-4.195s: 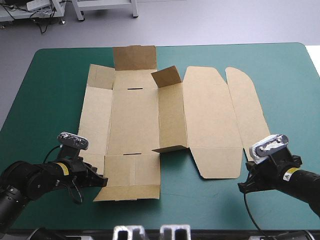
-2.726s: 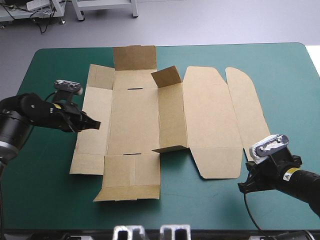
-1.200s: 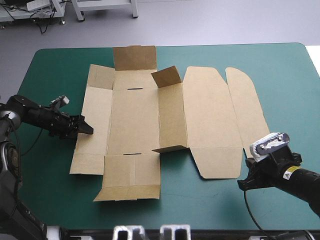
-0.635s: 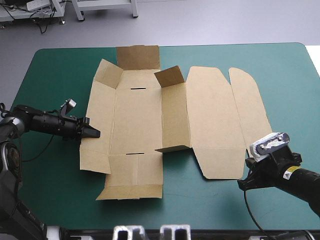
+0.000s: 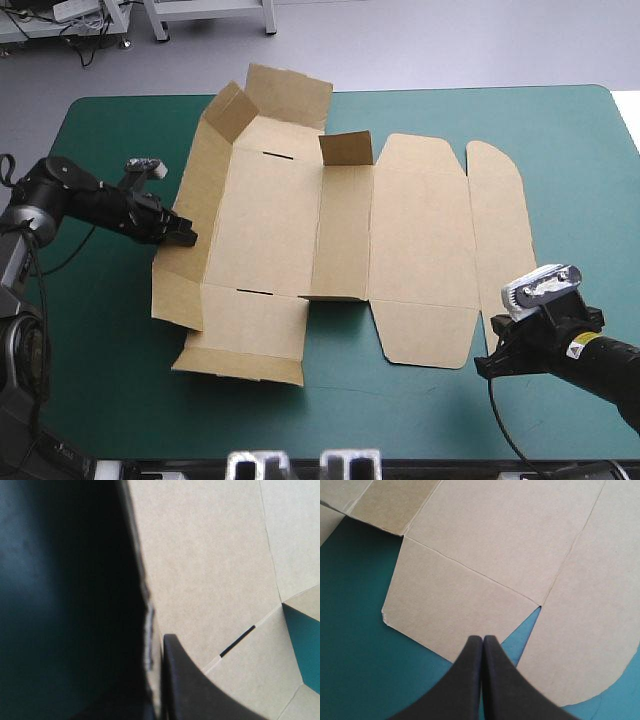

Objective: Fold the box

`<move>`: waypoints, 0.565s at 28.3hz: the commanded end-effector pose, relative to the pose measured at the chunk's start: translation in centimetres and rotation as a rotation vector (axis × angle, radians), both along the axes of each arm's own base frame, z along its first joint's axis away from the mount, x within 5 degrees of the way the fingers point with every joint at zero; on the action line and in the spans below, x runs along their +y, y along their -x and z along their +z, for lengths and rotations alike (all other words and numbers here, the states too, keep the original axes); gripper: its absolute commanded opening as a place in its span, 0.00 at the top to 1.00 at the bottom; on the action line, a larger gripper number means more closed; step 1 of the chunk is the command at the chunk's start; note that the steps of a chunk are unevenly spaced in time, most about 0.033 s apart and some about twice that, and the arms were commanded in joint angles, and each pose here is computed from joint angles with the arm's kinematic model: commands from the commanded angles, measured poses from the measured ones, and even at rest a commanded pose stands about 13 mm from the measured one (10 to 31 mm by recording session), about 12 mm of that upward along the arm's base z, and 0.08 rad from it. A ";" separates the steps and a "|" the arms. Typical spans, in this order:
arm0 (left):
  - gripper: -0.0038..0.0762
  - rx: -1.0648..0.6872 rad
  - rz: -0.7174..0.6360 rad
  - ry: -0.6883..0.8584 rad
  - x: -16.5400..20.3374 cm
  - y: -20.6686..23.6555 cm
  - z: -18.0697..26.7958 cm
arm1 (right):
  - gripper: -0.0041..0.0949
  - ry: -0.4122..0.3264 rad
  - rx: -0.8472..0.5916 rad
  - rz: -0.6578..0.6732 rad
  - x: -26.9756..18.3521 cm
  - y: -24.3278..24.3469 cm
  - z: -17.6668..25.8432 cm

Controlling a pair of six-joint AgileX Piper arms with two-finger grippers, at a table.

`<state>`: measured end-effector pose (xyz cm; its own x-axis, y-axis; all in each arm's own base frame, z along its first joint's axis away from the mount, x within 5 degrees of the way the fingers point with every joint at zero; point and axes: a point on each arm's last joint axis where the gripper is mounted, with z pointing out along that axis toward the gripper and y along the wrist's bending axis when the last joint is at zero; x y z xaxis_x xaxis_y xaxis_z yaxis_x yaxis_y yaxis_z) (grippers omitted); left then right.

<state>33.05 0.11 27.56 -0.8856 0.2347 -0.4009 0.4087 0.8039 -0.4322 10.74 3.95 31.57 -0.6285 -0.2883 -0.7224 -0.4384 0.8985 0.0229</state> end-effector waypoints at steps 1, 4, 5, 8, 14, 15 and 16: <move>0.96 -0.119 -0.117 -0.116 -2.8 0.6 6.1 | 0.98 -0.044 -0.088 -0.025 0.1 -0.5 1.5; 0.96 -0.253 -0.226 -0.249 -5.7 0.1 9.2 | 0.98 -0.060 -0.116 -0.039 0.1 -0.7 1.7; 0.96 -0.341 -0.301 -0.332 -7.2 0.3 10.9 | 0.98 -0.069 -0.125 -0.050 0.1 -0.8 2.1; 0.96 -0.445 -0.388 -0.446 -9.4 0.7 12.8 | 0.98 -0.092 -0.151 -0.074 0.0 -0.8 3.1; 0.96 -0.608 -0.565 -0.576 -13.0 1.7 14.5 | 0.98 -0.106 -0.252 -0.105 -0.3 -0.8 6.4; 0.96 -0.630 -0.574 -0.590 -13.4 1.8 14.5 | 0.98 -0.102 -0.253 -0.119 -0.4 -1.0 6.8; 0.96 -0.658 -0.592 -0.610 -14.0 1.9 14.6 | 0.98 -0.091 -0.255 -0.136 -0.6 -1.1 7.2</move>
